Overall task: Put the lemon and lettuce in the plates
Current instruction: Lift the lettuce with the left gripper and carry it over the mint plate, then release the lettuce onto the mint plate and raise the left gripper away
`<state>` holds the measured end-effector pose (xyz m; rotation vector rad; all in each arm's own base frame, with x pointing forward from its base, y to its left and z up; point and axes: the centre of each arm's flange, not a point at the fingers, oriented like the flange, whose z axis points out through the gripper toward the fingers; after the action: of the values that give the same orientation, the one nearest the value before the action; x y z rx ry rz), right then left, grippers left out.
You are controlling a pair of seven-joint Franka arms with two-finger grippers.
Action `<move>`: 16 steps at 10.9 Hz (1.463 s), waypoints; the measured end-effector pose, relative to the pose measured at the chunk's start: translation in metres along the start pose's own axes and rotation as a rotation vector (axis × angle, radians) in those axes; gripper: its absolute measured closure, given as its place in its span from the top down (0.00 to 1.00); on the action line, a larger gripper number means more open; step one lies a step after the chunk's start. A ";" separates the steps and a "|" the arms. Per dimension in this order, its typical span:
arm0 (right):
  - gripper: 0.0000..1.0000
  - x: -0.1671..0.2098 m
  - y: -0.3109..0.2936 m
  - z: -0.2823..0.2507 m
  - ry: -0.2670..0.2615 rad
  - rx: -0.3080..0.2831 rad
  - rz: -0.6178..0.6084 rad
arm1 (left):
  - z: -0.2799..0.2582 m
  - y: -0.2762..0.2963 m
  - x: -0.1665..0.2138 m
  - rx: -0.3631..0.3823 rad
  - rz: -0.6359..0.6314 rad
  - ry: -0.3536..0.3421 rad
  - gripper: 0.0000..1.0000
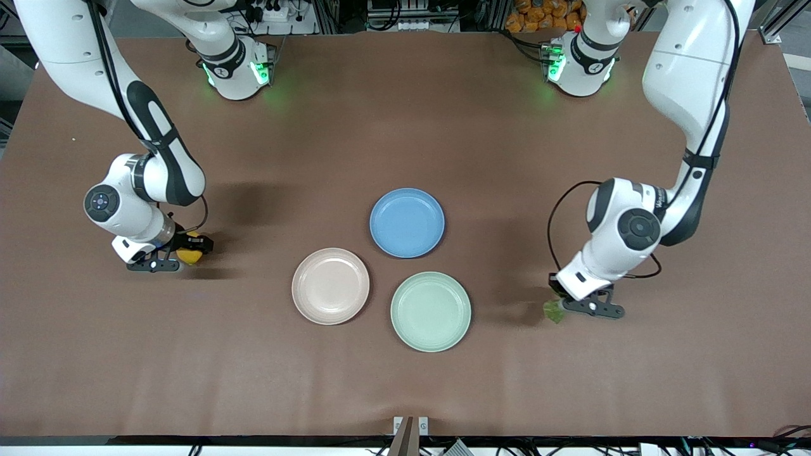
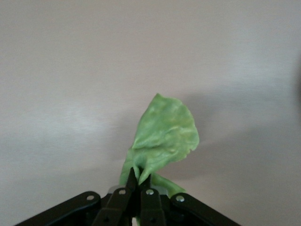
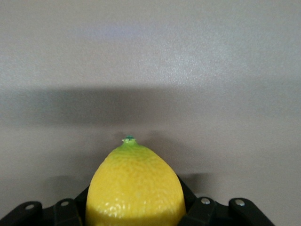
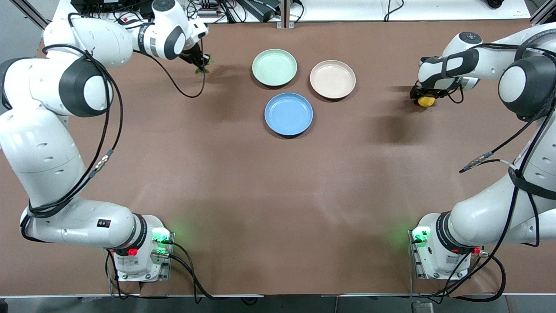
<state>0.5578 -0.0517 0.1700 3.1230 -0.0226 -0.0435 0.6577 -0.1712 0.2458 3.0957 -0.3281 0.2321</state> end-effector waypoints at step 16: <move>0.62 0.100 -0.112 -0.091 0.134 0.107 -0.066 | 0.016 0.211 0.018 -0.288 0.176 0.391 0.09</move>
<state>0.6616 0.0608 0.2559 3.2246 0.0827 0.1717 0.6329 -0.3815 0.2335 2.6614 -0.5604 0.7106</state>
